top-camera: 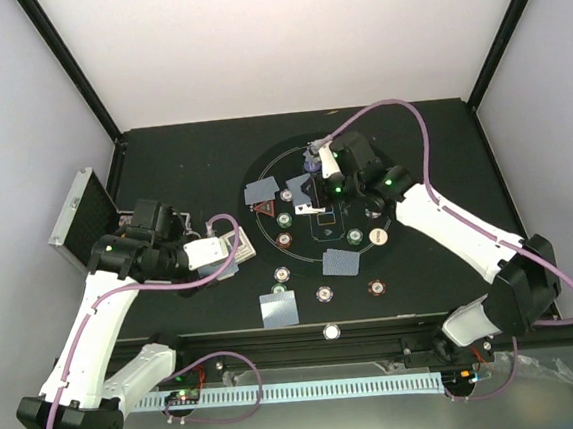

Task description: Distribute texas hold em gaming equipment

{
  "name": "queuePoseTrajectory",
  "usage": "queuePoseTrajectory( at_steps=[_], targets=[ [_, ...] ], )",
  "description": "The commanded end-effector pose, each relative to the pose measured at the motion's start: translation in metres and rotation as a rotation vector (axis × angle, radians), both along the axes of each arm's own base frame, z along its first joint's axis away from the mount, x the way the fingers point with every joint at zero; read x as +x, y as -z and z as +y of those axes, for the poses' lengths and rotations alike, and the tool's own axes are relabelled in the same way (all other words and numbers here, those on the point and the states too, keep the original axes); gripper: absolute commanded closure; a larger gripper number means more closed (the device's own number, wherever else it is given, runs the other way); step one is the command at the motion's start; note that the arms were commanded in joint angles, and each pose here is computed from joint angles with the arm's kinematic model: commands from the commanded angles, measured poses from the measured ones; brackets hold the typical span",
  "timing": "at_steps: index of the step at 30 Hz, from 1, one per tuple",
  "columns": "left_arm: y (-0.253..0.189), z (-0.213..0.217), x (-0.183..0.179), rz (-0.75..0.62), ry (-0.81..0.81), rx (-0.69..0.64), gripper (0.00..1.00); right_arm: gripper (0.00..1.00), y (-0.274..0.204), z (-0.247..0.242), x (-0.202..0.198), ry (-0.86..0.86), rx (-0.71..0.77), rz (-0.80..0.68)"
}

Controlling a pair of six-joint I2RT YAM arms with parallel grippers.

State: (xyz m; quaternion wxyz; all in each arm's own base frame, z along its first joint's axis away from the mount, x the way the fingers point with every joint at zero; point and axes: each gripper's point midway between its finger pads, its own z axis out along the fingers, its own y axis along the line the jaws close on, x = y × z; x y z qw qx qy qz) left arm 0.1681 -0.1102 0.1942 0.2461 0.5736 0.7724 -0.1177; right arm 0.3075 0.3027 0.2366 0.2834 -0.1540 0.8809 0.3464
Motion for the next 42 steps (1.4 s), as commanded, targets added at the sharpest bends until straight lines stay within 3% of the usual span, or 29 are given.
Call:
queuePoseTrajectory(
  at_steps=[1,4,7,12,21,32,35,42],
  targets=[
    [-0.014,-0.003,0.002,-0.03,0.013,-0.021,0.98,0.99,0.02,-0.08,0.05,0.109,-0.597,-0.412],
    [-0.015,-0.003,0.003,-0.028,0.009,-0.023,0.98,0.99,0.029,-0.103,0.077,0.111,-0.86,-0.585],
    [-0.017,-0.004,0.005,-0.024,0.008,-0.025,0.98,0.99,0.055,-0.111,0.097,0.061,-1.073,-0.627],
    [-0.017,-0.004,0.007,-0.031,0.013,-0.022,0.98,0.99,0.085,-0.098,0.118,-0.031,-1.175,-0.707],
    [-0.014,-0.003,0.012,-0.036,0.013,-0.008,0.98,0.99,0.134,-0.058,0.103,-0.264,-1.147,-0.735],
    [-0.018,-0.004,0.01,-0.036,0.017,-0.015,0.98,0.95,0.176,-0.06,0.081,-0.394,-1.147,-0.626],
    [-0.02,-0.004,0.01,-0.04,0.018,-0.018,0.98,0.9,0.181,-0.059,0.076,-0.412,-1.129,-0.606],
    [-0.023,-0.002,0.01,-0.049,0.012,-0.012,0.98,0.63,0.182,-0.061,0.069,-0.43,-1.12,-0.563]
  ],
)
